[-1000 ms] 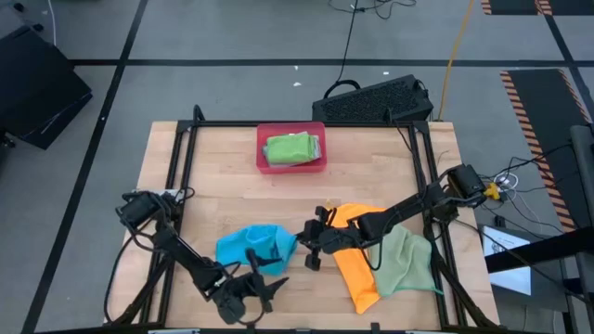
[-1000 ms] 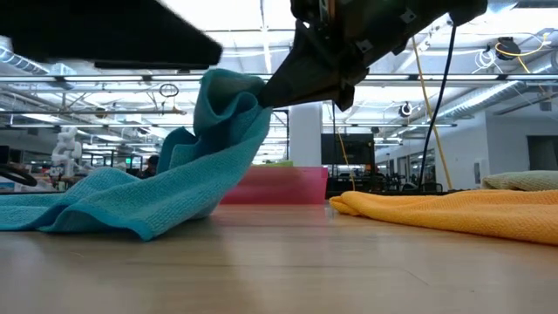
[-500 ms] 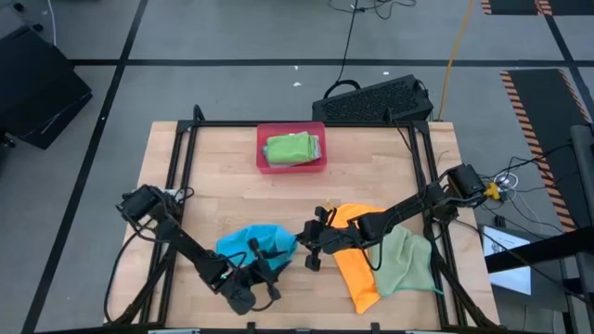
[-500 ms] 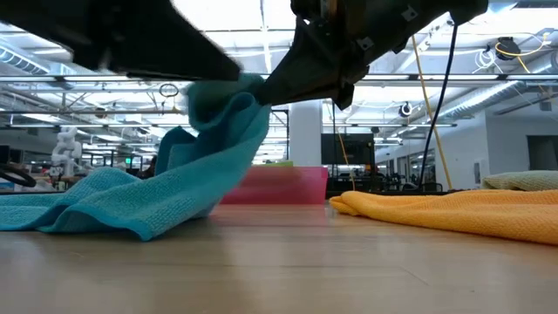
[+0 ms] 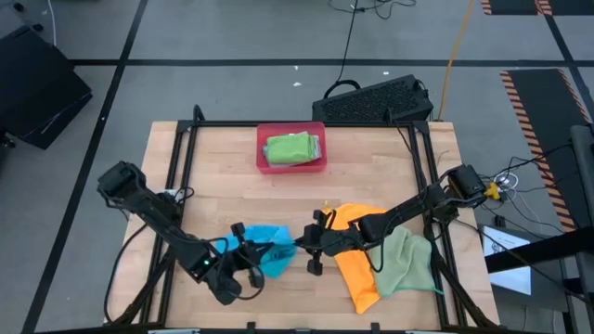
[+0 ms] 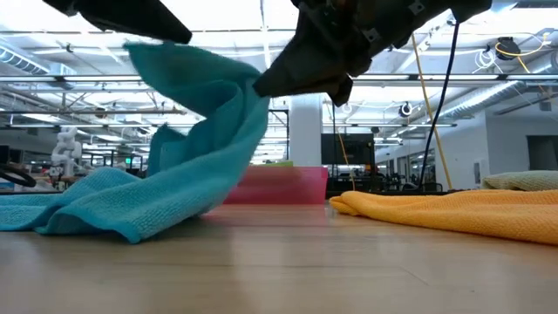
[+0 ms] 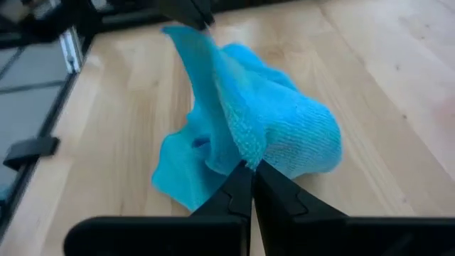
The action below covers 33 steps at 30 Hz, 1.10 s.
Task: Fold microfiber towels
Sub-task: Fold the blue towel
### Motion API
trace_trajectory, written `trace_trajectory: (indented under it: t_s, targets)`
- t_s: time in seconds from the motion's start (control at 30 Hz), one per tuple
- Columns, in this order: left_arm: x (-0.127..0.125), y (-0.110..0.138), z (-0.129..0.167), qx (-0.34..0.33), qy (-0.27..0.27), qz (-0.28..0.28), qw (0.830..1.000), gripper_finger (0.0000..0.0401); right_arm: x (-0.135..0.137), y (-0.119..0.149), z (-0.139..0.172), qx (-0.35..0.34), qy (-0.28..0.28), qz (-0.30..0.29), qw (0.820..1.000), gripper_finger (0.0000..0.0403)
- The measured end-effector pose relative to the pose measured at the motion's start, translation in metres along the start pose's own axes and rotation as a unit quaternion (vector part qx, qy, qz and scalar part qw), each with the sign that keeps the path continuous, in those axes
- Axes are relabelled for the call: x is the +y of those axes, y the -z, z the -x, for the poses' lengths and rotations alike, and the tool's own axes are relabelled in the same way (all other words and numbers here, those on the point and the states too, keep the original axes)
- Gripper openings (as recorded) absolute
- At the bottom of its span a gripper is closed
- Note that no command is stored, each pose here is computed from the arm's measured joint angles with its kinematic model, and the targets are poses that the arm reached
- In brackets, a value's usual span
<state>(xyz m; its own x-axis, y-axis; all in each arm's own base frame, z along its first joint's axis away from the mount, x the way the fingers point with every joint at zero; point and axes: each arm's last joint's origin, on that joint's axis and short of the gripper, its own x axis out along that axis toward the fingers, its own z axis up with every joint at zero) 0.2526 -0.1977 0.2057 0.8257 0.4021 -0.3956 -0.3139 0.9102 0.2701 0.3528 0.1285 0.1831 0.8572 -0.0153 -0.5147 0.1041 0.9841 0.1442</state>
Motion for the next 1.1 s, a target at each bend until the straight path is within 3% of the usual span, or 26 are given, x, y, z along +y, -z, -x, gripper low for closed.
trace_trajectory:
  t_s: [0.13, 0.27, 0.43, 0.6, 0.77, 0.9, 1.1]
  targets:
    - [-0.001, 0.002, 0.0, 0.021, 0.032, -0.031, 0.999, 0.0003, 0.001, 0.003, 0.0, 0.017, -0.014, 0.007, 1.0, 0.0016]
    - [0.001, 0.001, -0.005, 0.035, 0.048, -0.031, 0.998, 0.0006, 0.005, 0.006, 0.002, 0.024, -0.016, 0.043, 0.999, 0.0058]
    - [0.0, 0.001, -0.006, 0.05, 0.073, 0.003, 0.996, 0.0005, 0.005, 0.006, 0.002, 0.014, 0.012, 0.046, 0.999, 0.0115]
    - [-0.002, 0.019, -0.004, 0.071, 0.098, 0.054, 0.991, 0.0039, 0.004, 0.006, 0.002, 0.014, 0.01, 0.054, 0.998, 0.0134]
    - [-0.003, 0.036, 0.001, 0.073, 0.093, 0.073, 0.99, 0.0094, 0.019, 0.021, 0.009, 0.07, -0.06, 0.154, 0.984, 0.0127]
    - [-0.005, 0.037, 0.004, 0.068, 0.093, 0.078, 0.99, 0.0124, 0.037, 0.029, 0.015, 0.063, -0.088, 0.236, 0.966, 0.0127]
    - [-0.005, 0.035, 0.003, 0.052, 0.082, 0.083, 0.992, 0.0138, 0.049, 0.047, 0.004, 0.041, -0.048, 0.334, 0.941, 0.014]
